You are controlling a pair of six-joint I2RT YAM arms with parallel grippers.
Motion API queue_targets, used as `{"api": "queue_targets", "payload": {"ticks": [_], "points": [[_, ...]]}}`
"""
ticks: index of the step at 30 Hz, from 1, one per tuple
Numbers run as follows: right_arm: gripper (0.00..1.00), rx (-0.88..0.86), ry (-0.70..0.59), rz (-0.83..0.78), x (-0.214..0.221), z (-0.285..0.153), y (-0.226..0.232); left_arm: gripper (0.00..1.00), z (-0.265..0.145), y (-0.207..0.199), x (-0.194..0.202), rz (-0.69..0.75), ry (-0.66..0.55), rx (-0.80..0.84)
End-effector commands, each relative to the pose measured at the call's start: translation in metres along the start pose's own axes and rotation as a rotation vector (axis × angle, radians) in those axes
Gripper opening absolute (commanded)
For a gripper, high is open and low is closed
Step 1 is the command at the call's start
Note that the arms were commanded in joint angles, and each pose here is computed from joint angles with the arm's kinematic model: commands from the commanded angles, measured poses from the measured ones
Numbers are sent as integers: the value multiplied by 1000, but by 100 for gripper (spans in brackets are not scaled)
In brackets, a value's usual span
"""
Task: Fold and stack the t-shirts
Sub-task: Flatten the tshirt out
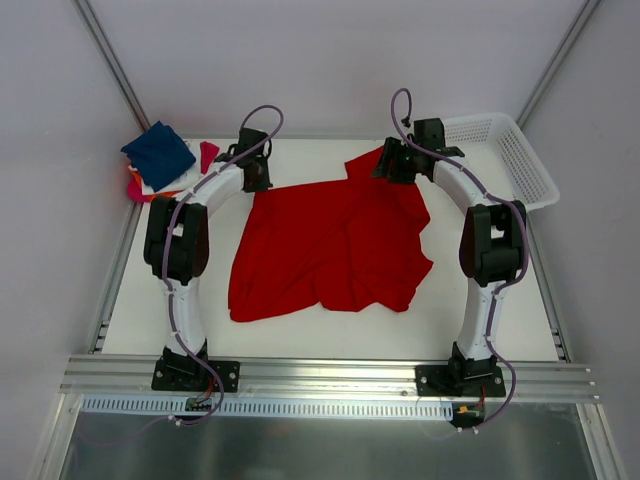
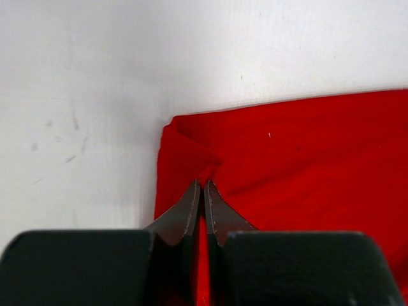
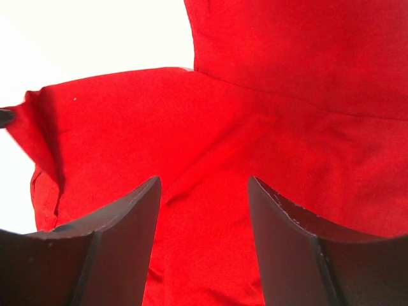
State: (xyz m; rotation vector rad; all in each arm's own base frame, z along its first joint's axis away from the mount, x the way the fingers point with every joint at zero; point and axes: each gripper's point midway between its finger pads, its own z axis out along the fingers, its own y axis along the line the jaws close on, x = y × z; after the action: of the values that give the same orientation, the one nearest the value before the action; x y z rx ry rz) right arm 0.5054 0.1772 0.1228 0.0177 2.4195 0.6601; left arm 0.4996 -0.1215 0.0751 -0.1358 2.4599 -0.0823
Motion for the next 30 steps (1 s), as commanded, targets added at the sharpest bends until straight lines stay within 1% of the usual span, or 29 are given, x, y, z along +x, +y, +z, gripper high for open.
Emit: {"api": "queue_targets", "payload": {"ticks": [1,3,6,12,17,20,24,30], "points": [[60,-44,-37,-11,-10,-7,11,0,-40,21,-29,13,-98,-67],[60,-48,-38,-7,-10,-7,11,0,-49,28,-34,7,-120,-86],[60,-54,-39,-5,-9,-7,13,0,-51,45,-33,-11,-119,-120],[60,-55,-43,-7,-10,-9,13,0,-41,83,-24,-69,-83,-214],[60,-54,-45,-11,-10,-11,13,0,-27,116,-8,-139,-20,-281],[60,-52,-45,-10,-9,-11,13,0,-22,127,-7,-156,-8,-299],[60,-55,-43,-7,-7,-11,13,0,-18,135,-19,-174,-23,-303],[60,-50,-44,-8,-4,-13,11,0,7,150,-21,-192,14,-311]]}}
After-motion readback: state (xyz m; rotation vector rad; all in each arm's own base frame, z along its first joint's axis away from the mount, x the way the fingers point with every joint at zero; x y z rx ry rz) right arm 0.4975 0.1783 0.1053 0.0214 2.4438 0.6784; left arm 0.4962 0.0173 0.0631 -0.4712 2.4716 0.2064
